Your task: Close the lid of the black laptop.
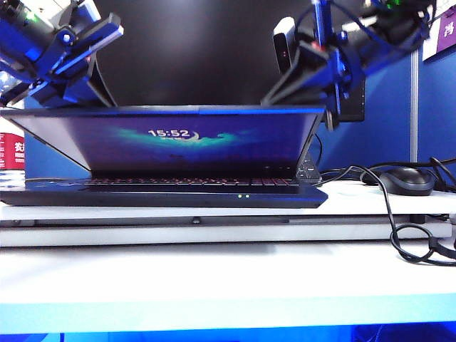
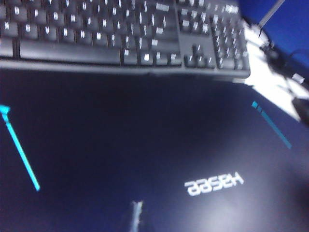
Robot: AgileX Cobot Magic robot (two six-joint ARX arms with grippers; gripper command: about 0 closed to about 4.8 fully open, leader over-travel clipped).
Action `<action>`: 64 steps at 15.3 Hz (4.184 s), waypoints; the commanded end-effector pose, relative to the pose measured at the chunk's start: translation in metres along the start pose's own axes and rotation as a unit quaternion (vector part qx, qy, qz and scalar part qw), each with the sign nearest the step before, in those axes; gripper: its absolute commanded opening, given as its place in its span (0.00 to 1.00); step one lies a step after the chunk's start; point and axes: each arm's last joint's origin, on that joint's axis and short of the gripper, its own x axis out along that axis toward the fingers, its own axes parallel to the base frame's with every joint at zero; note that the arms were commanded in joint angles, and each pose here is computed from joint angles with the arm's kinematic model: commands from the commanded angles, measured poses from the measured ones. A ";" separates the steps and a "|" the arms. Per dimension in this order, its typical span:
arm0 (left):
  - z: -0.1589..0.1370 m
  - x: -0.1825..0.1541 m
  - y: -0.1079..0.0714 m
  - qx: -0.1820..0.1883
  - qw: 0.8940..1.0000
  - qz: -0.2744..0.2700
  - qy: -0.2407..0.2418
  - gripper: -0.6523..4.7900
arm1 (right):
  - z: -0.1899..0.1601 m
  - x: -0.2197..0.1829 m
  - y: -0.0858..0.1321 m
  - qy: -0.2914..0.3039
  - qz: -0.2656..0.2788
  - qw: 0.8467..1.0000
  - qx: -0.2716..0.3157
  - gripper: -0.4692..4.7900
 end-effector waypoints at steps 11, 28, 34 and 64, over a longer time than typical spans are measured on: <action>-0.031 0.010 0.012 0.011 0.996 0.032 0.077 0.11 | -0.041 0.017 -0.018 0.038 0.004 0.998 0.052 0.09; -0.025 -0.232 -0.038 0.115 0.955 0.027 -0.272 0.11 | -0.082 -0.123 0.266 -0.236 -0.330 0.872 -0.274 0.09; -0.040 -0.213 -0.032 0.089 0.970 -0.012 -0.225 0.11 | -0.171 -0.119 0.275 -0.457 -0.398 0.759 -0.236 0.09; -0.102 -0.135 0.026 0.029 0.962 0.119 -0.246 0.11 | -0.256 -0.084 0.233 -0.450 -0.420 0.767 -0.182 0.09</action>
